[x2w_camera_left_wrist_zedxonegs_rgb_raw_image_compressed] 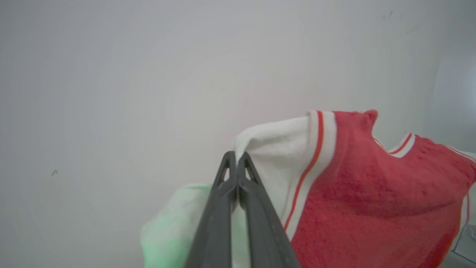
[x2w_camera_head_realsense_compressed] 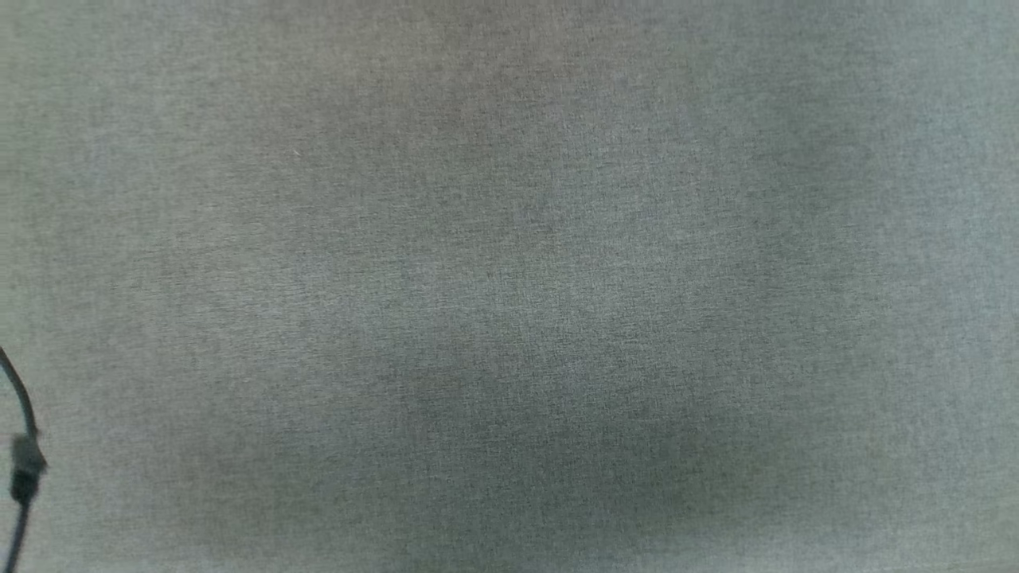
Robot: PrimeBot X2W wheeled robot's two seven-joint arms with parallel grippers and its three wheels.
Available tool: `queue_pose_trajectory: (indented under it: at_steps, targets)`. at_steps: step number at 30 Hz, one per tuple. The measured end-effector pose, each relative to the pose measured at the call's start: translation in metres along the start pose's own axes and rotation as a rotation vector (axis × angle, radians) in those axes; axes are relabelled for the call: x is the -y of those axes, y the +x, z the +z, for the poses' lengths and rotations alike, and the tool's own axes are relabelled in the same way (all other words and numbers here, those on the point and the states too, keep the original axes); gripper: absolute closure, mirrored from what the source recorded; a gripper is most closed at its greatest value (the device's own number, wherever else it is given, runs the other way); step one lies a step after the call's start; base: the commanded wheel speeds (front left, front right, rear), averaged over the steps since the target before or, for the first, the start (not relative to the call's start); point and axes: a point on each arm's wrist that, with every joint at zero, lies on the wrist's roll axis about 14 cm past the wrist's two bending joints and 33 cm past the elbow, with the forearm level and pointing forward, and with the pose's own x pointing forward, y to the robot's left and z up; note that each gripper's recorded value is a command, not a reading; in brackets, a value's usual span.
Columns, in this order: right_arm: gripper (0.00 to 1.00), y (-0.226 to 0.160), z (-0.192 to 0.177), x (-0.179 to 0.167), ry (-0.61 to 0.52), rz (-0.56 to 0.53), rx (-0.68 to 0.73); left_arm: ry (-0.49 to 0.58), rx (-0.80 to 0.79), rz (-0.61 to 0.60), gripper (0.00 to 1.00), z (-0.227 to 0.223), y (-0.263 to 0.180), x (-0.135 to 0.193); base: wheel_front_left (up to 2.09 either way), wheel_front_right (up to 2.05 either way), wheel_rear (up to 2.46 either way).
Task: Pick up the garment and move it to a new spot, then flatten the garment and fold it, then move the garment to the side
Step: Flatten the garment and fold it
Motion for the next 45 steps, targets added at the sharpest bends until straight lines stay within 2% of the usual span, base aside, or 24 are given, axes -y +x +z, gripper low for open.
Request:
queue_pose_trajectory:
  at_steps: [3, 6, 12, 18, 23, 29, 36, 45]
  targets:
    - [1.00, -0.010, -0.029, -0.012, 0.002, 0.024, -0.090, -0.028, -0.068, -0.033, 1.00, -0.028, -0.023, 0.009, 0.00, 0.00, 0.00]
    - [1.00, -0.031, -0.070, -0.017, -0.014, 0.045, -0.183, -0.098, -0.117, -0.034, 1.00, -0.050, -0.050, 0.008, 0.00, 0.00, 0.00]
    - [1.00, -0.090, -0.150, -0.019, 0.024, 0.069, -0.373, -0.238, -0.312, -0.016, 1.00, -0.123, -0.138, 0.014, 0.00, 0.00, 0.00]
    - [1.00, -0.151, -0.188, -0.022, 0.071, 0.122, -0.490, -0.374, -0.472, -0.020, 1.00, -0.163, -0.226, 0.040, 0.00, 0.00, 0.00]
    - [1.00, -0.218, -0.215, -0.021, 0.102, 0.193, -0.650, -0.432, -0.618, -0.041, 1.00, -0.182, -0.299, 0.063, 0.00, 0.00, 0.00]
    - [1.00, -0.295, -0.233, -0.023, 0.150, 0.261, -0.841, -0.466, -0.763, -0.028, 1.00, -0.193, -0.370, 0.077, 0.00, 0.00, 0.00]
    - [1.00, -0.363, -0.228, -0.022, 0.189, 0.286, -0.992, -0.511, -0.863, -0.009, 1.00, -0.186, -0.423, 0.086, 0.00, 0.00, 0.00]
    - [1.00, -0.421, -0.206, -0.017, 0.195, 0.274, -1.134, -0.569, -0.933, 0.025, 1.00, -0.166, -0.467, 0.094, 0.00, 0.00, 0.00]
